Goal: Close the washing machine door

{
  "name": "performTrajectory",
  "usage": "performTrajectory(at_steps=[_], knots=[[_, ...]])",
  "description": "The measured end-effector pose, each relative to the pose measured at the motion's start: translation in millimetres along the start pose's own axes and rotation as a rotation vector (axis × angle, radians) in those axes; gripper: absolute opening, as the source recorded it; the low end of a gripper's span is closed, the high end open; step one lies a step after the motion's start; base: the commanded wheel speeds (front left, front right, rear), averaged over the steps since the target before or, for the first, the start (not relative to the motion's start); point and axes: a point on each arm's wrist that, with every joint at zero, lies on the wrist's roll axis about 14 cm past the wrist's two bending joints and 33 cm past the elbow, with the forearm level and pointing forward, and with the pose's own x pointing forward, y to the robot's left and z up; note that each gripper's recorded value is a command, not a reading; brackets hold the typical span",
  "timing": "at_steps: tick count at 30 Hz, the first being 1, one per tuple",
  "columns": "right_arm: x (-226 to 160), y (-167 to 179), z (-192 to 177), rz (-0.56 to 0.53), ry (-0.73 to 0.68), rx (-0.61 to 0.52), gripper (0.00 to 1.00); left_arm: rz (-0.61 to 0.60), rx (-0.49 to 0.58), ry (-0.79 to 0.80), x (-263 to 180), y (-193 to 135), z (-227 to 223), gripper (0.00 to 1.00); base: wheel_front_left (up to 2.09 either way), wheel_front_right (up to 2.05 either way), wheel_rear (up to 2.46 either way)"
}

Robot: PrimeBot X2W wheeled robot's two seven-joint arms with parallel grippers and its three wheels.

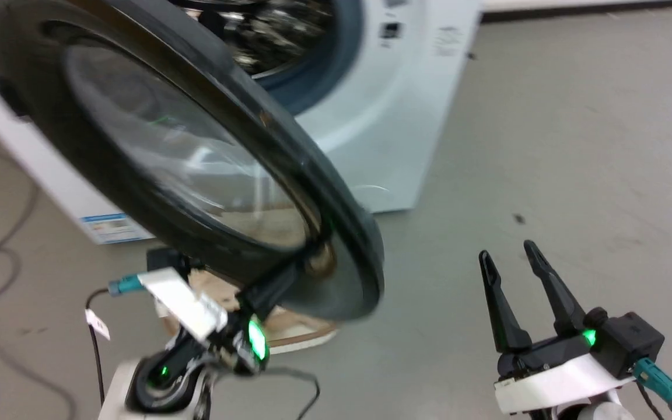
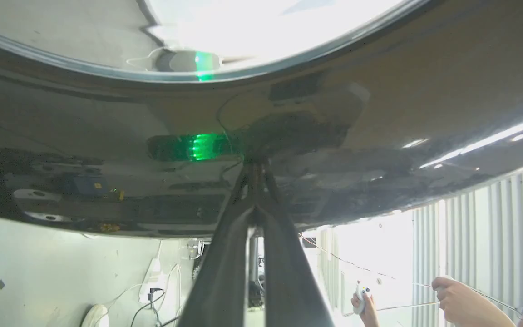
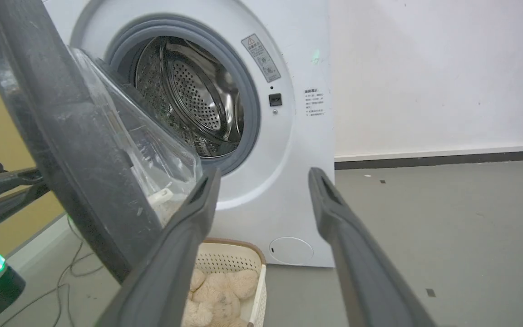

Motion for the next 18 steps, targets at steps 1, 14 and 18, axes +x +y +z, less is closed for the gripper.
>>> performTrajectory(at_steps=[1,14,18], knots=[[-2.5,-5.7,0.7,-0.019,0.0,-0.004,1.0,-0.003,0.007,-0.008,9.5,1.3,2.6,0.0,0.0,0.0,0.0],[-31.8,-52.6,1.3,-0.193,0.022,-0.008,1.0,-0.031,0.008,-0.138,109.7,3.7,26.0,0.0,0.0,0.0,0.0],[-32.7,-54.0,3.4,-0.198,0.015,-0.007,1.0,-0.045,0.022,-0.165,112.7,-2.9,27.3,0.0,0.0,0.0,0.0]])
